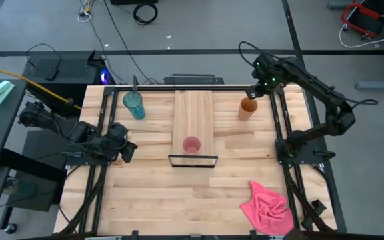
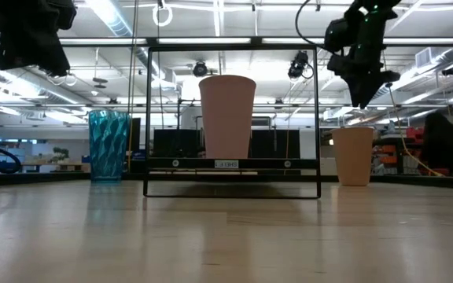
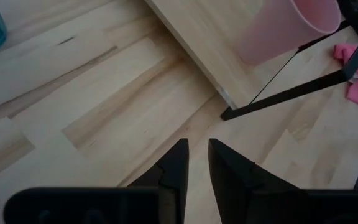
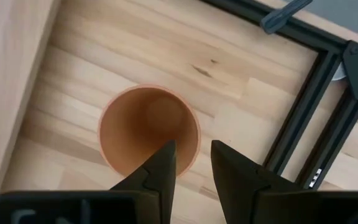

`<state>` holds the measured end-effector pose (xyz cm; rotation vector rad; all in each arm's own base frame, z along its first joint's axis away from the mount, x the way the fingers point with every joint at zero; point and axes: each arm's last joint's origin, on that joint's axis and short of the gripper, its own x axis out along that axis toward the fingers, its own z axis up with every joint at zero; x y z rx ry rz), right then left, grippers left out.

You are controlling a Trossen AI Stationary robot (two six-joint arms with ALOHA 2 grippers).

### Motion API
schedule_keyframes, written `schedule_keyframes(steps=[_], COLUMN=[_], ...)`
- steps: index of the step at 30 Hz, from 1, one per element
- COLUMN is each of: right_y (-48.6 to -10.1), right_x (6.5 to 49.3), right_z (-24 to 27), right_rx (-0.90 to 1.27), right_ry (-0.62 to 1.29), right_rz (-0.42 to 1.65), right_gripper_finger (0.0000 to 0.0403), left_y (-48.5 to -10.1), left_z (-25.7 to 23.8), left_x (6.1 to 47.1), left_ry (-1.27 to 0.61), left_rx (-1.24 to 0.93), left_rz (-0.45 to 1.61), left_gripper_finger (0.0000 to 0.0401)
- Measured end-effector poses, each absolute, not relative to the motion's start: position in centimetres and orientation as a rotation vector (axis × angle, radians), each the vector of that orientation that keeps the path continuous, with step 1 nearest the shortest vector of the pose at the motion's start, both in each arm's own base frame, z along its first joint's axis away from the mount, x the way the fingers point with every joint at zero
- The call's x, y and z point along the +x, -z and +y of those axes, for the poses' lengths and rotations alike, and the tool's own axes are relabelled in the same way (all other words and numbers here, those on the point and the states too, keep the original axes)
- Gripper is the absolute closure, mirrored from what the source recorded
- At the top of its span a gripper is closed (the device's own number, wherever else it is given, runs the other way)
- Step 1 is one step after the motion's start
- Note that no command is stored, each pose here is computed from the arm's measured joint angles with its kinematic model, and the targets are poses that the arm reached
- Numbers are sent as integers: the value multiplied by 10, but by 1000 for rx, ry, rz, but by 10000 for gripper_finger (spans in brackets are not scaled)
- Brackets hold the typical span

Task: Stack small to large cups/mugs on shelf
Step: Put the brown cup on the shelf

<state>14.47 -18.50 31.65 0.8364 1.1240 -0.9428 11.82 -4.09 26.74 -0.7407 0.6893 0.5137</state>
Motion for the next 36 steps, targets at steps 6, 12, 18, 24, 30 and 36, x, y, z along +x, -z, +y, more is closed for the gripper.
schedule_keyframes(steps=[6, 12, 18, 24, 30, 36], right_y=[-302, -270, -254, -250, -250, -246], right_x=[150, 146, 142, 143, 144, 146], right_z=[-192, -192, -189, -190, -192, -194], right_rx=[852, 883, 886, 898, 909, 932], right_ry=[933, 933, 943, 950, 969, 981], right_rz=[1179, 1240, 1218, 1193, 1164, 1174], right_gripper_finger=[294, 294, 294, 294, 297, 334], left_y=[-267, -267, -266, -266, -266, -266], left_z=[-41, -41, -41, -40, -40, -40], left_x=[117, 117, 116, 116, 116, 116], left_ry=[-516, -516, -524, -531, -532, -533], left_rx=[-736, -731, -721, -716, -718, -721], left_rz=[693, 696, 707, 701, 700, 699], left_gripper_finger=[326, 331, 333, 327, 329, 337])
